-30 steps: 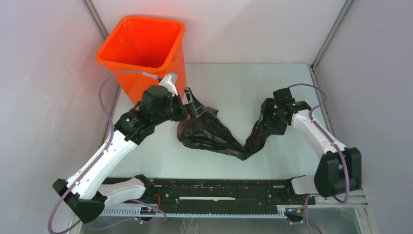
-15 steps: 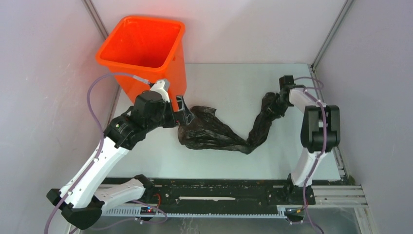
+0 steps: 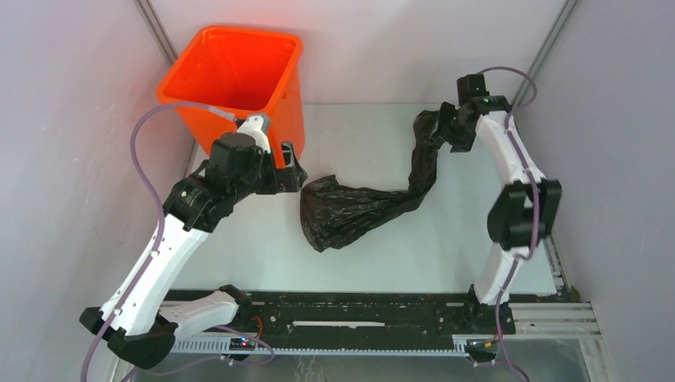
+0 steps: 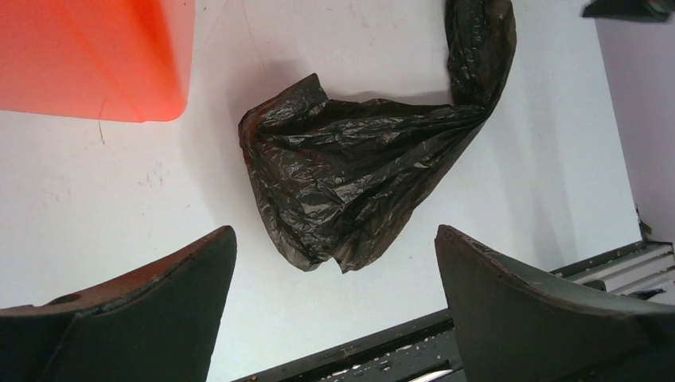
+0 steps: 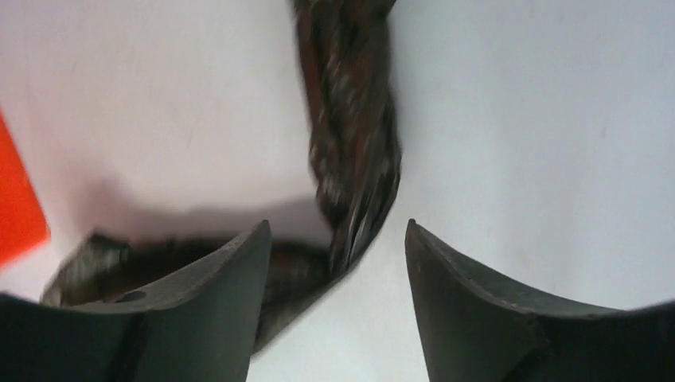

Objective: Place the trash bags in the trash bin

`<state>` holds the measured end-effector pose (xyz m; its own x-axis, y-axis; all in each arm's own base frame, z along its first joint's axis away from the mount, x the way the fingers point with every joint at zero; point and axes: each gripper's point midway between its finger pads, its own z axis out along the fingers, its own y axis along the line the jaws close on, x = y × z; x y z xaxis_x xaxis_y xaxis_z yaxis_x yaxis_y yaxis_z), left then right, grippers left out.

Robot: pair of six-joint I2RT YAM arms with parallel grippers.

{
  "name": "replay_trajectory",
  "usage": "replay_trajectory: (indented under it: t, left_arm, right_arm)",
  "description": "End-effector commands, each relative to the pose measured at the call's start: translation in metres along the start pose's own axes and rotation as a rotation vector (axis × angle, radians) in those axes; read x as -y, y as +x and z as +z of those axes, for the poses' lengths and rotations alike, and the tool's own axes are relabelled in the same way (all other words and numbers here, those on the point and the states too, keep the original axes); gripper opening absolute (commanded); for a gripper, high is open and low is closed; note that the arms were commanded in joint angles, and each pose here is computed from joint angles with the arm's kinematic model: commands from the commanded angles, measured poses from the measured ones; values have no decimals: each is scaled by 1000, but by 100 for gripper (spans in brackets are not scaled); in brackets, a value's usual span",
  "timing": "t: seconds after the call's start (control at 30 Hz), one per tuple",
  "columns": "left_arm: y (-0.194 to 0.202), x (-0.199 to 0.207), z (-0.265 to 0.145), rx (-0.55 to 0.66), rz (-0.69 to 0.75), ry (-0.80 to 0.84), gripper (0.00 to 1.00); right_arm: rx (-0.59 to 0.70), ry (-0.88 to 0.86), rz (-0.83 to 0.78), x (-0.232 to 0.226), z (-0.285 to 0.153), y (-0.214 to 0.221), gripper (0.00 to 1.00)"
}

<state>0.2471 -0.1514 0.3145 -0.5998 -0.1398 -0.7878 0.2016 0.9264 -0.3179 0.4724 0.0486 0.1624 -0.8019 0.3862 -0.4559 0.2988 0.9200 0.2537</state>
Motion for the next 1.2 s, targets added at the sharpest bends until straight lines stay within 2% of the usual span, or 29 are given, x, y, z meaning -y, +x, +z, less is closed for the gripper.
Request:
replay_trajectory:
  t: [0.0, 0.03, 0.07, 0.1, 0.13, 0.27, 0.4, 0.5, 0.63, 0.8, 0.9, 1.17]
  left_arm:
    - [-18, 11, 5, 47, 8, 45, 100]
    - [-18, 13, 7, 43, -1, 55, 100]
    - [-18, 16, 8, 40, -10, 68, 100]
    - [-17, 18, 9, 35, -20, 75, 100]
    - [-16, 19, 9, 31, -30, 82, 100]
    - [-11, 19, 10, 34, -69, 95, 100]
    - [-9, 15, 5, 30, -77, 82, 100]
    - [-8, 9, 0, 38, -78, 61, 100]
    - [1, 3, 4, 8, -86, 53, 100]
    - [13, 2, 12, -42, -98, 46, 100]
    - [16, -2, 12, -53, -80, 34, 100]
    - [18, -4, 14, -77, -56, 23, 100]
  right_arm:
    - [119, -116, -214, -47, -108, 47, 75]
    - [144, -164, -258, -58, -121, 58, 82]
    - [165, -208, -298, -67, -128, 70, 93]
    - [209, -248, -316, -73, -136, 75, 99]
    - [231, -277, -297, -74, -136, 81, 100]
    - [223, -518, -199, -90, -135, 87, 100]
    - [126, -595, -126, -118, -114, 89, 98]
    - [38, -658, -83, -158, -87, 103, 97]
    - [-105, -824, -108, -223, -50, 130, 95]
    - [-211, -796, -212, -267, -1, 148, 95]
    - [-255, -842, -290, -281, 21, 170, 95]
    - [-322, -807, -335, -266, 46, 209, 93]
